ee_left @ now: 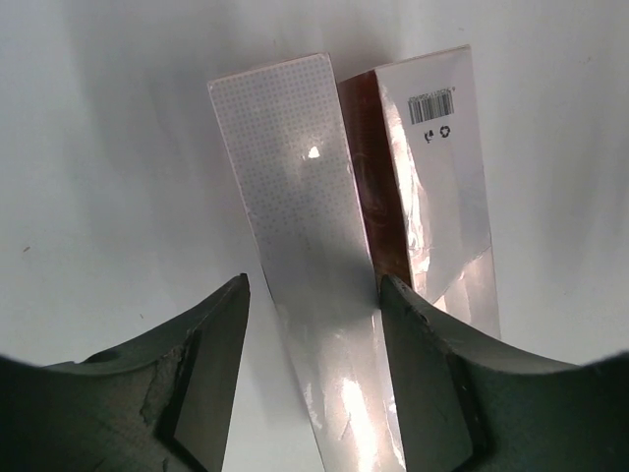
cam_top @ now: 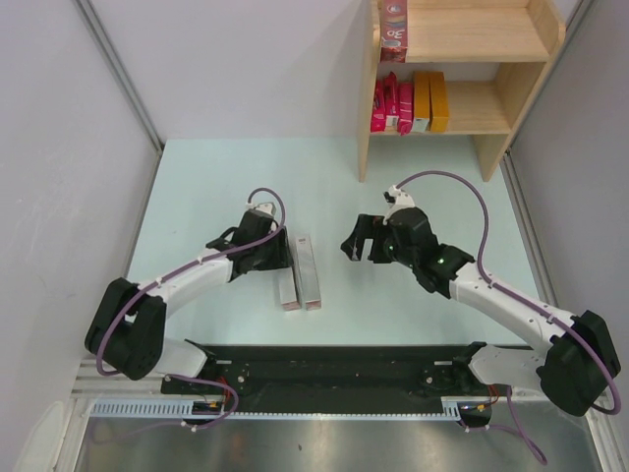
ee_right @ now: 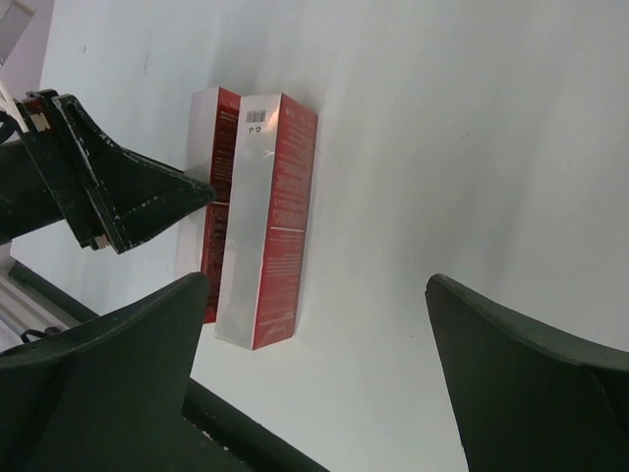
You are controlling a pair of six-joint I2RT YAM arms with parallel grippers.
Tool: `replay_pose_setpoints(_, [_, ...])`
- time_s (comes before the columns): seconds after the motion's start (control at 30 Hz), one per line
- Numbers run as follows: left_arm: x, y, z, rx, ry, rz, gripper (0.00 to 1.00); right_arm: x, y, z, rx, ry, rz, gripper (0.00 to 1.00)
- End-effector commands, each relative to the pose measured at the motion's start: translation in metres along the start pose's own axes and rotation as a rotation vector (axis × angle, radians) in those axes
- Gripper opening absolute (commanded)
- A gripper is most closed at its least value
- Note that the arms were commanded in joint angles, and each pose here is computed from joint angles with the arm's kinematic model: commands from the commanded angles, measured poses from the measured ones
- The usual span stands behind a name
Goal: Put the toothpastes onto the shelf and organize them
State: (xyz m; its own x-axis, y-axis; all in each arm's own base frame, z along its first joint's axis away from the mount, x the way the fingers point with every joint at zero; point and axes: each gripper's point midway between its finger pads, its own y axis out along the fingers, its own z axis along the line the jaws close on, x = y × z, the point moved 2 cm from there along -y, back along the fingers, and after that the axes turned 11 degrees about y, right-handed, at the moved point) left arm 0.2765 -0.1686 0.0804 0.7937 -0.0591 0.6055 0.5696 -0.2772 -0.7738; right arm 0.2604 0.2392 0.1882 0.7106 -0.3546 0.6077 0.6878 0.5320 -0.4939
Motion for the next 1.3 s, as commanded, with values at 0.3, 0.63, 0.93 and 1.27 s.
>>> replay_pose_setpoints(0.3, [0.002, 0.023, -0.001, -0.002, 0.012, 0.039, 0.62, 0.005, -0.005, 0.01, 0.029, -0.002, -0.041, 0.99])
replay_pose_setpoints(0.63, [0.007, 0.02, 0.0, 0.015, 0.022, 0.053, 0.5, -0.002, -0.008, 0.008, 0.03, 0.0, -0.031, 0.99])
replay_pose_setpoints(0.93, [0.021, 0.007, -0.007, -0.012, 0.023, 0.007, 0.41, -0.008, -0.012, 0.017, 0.055, -0.004, -0.025, 0.99])
replay_pose_setpoints(1.27, [0.061, -0.034, -0.023, -0.116, 0.009, -0.136, 0.38, -0.008, -0.02, 0.034, 0.118, 0.02, -0.029, 0.99])
